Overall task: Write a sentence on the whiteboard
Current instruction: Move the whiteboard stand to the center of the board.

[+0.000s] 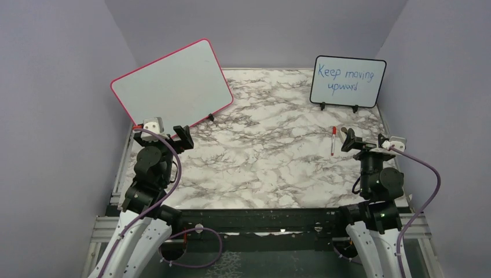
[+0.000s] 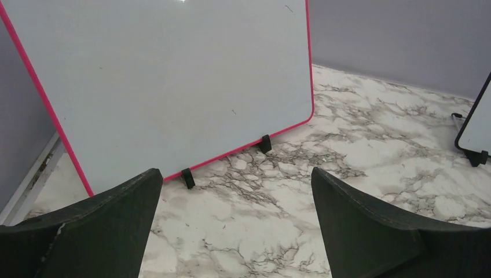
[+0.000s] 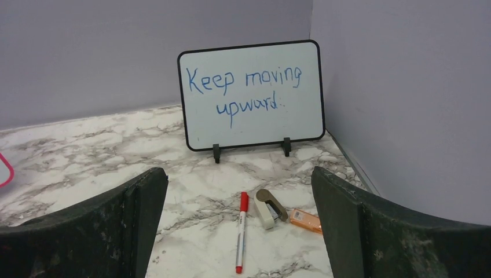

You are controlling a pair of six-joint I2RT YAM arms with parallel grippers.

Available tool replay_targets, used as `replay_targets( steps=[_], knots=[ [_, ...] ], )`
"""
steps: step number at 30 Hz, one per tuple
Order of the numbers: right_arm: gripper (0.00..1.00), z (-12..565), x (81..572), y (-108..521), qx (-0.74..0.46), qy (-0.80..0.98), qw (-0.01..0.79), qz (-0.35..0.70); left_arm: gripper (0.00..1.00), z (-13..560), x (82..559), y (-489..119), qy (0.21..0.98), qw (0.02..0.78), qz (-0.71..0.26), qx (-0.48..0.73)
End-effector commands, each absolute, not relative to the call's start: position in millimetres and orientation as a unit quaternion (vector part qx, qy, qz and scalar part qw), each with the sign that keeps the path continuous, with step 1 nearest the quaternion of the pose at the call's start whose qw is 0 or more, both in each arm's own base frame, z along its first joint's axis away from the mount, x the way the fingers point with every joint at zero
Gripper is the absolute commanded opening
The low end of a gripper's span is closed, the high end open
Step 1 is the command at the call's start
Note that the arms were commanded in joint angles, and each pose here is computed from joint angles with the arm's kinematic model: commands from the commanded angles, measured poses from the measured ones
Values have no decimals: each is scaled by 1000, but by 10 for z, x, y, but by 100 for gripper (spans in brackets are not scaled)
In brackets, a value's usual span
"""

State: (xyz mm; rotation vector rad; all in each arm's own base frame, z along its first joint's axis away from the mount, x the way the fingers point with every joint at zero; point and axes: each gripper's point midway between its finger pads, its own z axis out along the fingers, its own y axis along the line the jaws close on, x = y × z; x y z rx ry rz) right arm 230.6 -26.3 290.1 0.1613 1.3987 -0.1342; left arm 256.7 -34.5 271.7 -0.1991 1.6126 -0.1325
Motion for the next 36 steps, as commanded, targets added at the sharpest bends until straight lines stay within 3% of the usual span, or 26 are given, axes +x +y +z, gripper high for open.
replay_targets(
  steps=[1,16,28,36],
  knots=[
    [100,2970,2273,-326,98,623,774,-63,99,2848,2562,-339,707,698,-62,-91],
    [100,2962,2251,-361,119,616,777,-59,99,2553,2716,-412,753,650,-47,-89],
    [100,2942,2241,-384,129,615,775,-59,99,1800,3063,-456,845,522,12,-119],
    [100,2934,2241,-366,125,617,775,-55,99,1354,3288,-161,862,453,24,-227]
  ],
)
